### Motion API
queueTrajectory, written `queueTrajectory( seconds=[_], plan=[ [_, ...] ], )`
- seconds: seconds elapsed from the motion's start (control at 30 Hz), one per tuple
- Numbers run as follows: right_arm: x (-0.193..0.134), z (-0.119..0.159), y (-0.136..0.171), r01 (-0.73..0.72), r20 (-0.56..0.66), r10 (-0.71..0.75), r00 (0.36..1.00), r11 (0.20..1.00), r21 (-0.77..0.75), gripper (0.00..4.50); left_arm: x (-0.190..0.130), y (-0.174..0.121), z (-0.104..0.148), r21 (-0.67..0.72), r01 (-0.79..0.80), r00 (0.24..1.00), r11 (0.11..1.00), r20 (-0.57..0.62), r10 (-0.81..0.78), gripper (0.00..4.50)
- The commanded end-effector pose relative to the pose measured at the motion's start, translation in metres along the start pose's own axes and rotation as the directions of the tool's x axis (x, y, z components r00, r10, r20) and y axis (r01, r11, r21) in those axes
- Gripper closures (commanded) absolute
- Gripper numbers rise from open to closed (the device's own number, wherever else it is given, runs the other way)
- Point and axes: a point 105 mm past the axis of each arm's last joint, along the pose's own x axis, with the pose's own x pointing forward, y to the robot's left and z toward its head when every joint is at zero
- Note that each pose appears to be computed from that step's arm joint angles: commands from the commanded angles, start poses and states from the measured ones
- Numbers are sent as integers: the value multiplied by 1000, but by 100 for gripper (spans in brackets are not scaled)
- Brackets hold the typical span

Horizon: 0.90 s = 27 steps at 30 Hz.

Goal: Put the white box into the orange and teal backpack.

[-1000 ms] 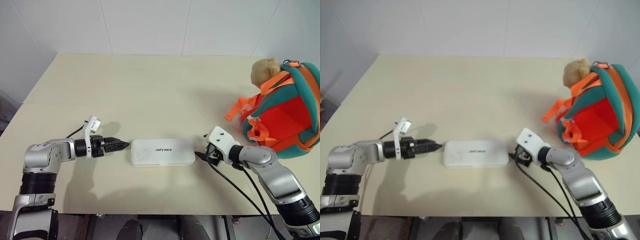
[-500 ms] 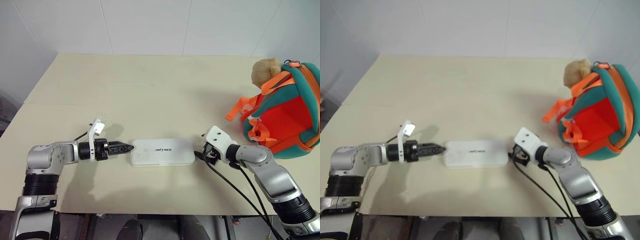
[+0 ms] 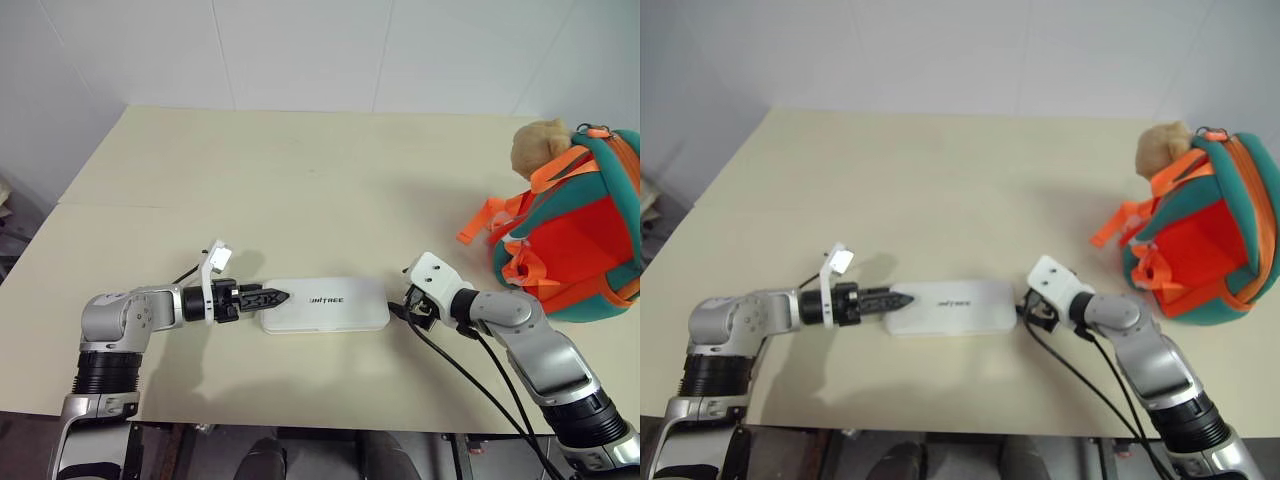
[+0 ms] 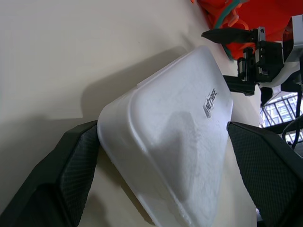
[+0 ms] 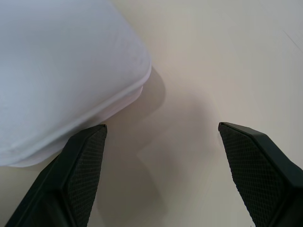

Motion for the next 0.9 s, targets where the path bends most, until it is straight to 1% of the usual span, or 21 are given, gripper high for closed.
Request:
queueTrajectory(
  seconds=[0.03, 0.23, 0.5, 0.63, 0.73, 0.9],
  plan=[
    [-1, 12, 4, -17, 49, 18, 999, 1000, -21, 0, 16, 1, -21, -100, 39, 998, 994, -41, -43, 5],
    [-2, 12, 4, -15, 50, 16, 999, 1000, -23, 0, 22, -3, -25, -119, 81, 995, 990, -56, -88, 5],
    [-1, 12, 5, -13, 53, 14, 999, 1000, -24, 0, 30, -13, -22, -117, 137, 989, 984, -36, -142, 5],
    [-2, 11, 6, -13, 52, 15, 999, 1000, -24, 0, 30, -5, -29, -85, 85, 992, 993, -85, -92, 5],
    [-2, 11, 6, -12, 52, 13, 999, 1000, -24, 0, 25, 4, -23, -59, 40, 998, 997, -55, -44, 5],
    [-3, 10, 7, -11, 50, 12, 999, 1000, -24, 0, 12, 23, -12, -63, -58, 998, 996, 2, 58, 5]
  ],
)
